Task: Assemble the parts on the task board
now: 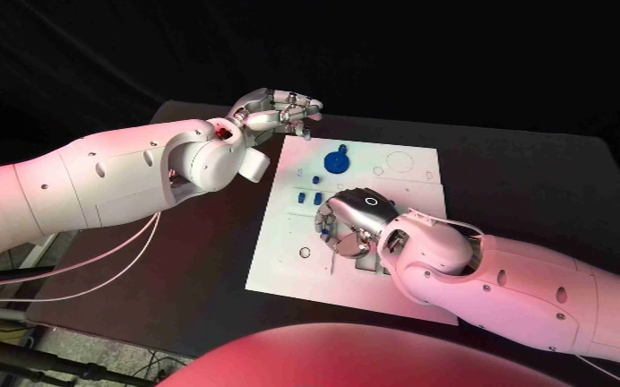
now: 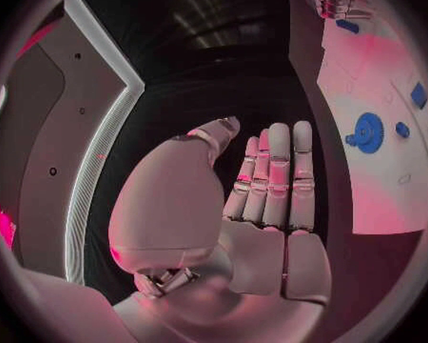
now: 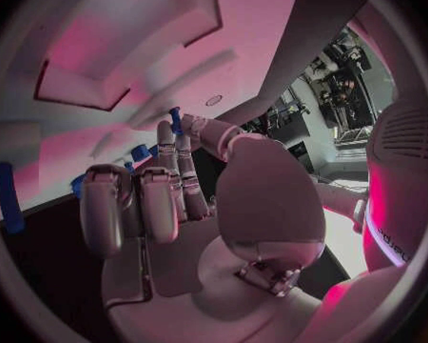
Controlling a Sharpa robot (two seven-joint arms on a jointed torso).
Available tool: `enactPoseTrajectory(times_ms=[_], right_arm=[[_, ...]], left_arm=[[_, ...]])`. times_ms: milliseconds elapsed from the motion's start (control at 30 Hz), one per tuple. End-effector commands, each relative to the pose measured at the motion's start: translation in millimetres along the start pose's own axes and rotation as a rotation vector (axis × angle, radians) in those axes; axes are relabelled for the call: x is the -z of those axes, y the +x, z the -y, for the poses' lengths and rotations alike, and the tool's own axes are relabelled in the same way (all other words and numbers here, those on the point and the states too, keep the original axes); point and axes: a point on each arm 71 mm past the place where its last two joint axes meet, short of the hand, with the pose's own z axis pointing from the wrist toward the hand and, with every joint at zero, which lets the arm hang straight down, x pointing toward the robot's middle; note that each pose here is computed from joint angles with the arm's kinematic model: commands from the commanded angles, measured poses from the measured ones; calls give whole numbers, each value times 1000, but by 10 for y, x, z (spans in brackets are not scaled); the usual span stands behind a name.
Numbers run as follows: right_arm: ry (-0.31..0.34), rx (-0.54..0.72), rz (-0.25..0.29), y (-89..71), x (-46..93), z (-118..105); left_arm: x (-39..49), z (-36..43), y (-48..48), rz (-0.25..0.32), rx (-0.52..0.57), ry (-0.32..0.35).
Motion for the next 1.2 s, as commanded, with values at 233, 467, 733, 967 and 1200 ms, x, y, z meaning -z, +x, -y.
enactPoseTrajectory(times_ms=[233,467,733,967,1200], right_arm=[[-1,8,-36,58,23,3],[4,4,-19,45,31,20],[17,-7,31,-10,121,71],[52,-16,64,-218,332,185],[168,-21,49,-594,551,551]], left_arm=[[-8,8,13,-17,1,6],[-8,6,8,-16,0,5],[-6,4,1,-15,0,3],[0,1,-13,-15,0,0],[5,-5,-19,-17,0,-2]])
